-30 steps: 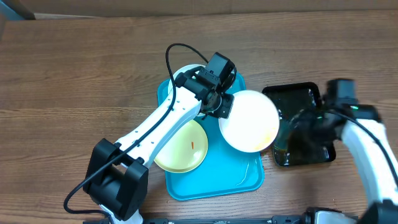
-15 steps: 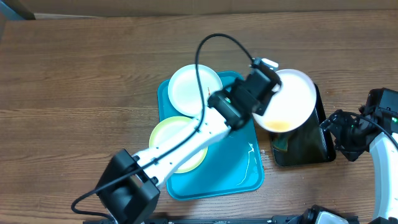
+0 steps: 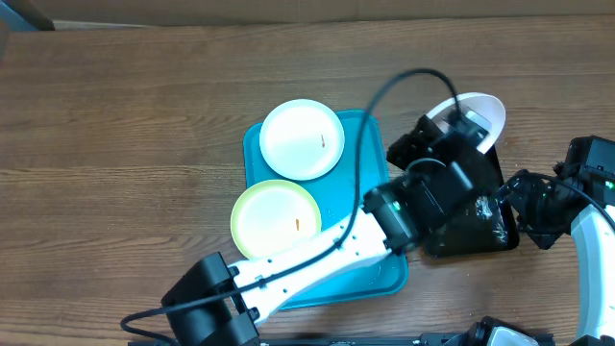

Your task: Clean dirty plates on tray and stack at the side

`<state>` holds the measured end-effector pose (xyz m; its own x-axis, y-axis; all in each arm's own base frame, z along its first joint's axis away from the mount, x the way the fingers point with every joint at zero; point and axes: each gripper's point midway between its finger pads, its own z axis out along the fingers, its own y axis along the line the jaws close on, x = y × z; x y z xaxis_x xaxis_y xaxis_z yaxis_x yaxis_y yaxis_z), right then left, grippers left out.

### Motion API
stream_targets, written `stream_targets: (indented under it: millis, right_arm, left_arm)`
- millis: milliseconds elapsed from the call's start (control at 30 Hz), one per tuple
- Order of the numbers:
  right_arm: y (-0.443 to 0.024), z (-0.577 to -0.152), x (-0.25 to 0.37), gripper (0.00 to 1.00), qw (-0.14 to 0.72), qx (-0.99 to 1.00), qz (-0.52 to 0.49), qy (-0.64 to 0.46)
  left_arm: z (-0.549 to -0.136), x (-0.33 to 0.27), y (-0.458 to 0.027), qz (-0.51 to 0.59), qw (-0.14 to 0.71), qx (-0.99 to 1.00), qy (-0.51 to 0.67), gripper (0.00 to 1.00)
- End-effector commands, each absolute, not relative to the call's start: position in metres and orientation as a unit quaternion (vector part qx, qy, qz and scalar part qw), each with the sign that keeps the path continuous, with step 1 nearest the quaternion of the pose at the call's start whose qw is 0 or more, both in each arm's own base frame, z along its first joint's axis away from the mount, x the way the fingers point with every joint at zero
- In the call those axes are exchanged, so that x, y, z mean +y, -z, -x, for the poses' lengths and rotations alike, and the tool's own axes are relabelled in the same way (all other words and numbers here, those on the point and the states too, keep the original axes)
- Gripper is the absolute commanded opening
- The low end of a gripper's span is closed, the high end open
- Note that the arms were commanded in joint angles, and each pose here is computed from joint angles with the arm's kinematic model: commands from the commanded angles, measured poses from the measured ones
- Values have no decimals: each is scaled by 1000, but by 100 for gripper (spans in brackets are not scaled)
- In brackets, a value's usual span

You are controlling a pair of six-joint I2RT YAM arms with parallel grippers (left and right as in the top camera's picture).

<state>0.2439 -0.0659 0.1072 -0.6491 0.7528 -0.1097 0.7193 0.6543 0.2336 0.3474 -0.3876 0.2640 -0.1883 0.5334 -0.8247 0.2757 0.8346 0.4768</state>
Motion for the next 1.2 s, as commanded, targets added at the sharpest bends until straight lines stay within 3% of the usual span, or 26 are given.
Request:
stream_targets:
  millis: [0,533,600,767,833,933,1033,1100,1167]
  right_arm:
    - [-112,-247,-69,82,111,905,-402,-81]
    - [-112,-245,-68,81,108,907,-400,-81]
    - [-112,-245,-68,81,108,909,-395,-80]
    - [-111,-244,-68,81,106,909,-395,-80]
    - [-112,-244,-68,81,106,909,-395,-80]
    - [-111,-244,-67,82,105,910,-392,-80]
    - [-111,-244,-67,81,105,910,-392,-80]
    - [-111,-243,-67,81,104,910,-392,-80]
    - [-112,-244,-67,81,106,910,-392,-80]
  left_arm:
    - [-349,-380,-284,-270,593,735,-186,4]
    - [-345,-390,-286,-324,590,703,-230,4]
    - [-349,-376,-298,-263,606,711,-241,4]
    - [-348,-375,-299,-248,610,715,-234,4]
    - [-343,-391,-286,-318,592,705,-226,4]
    - [-349,-369,-302,-218,617,719,-233,4]
    - [-348,-377,-295,-264,604,714,-235,4]
    - [-350,-371,-298,-209,618,729,-205,4]
    - [-346,-382,-289,-244,608,731,-189,4]
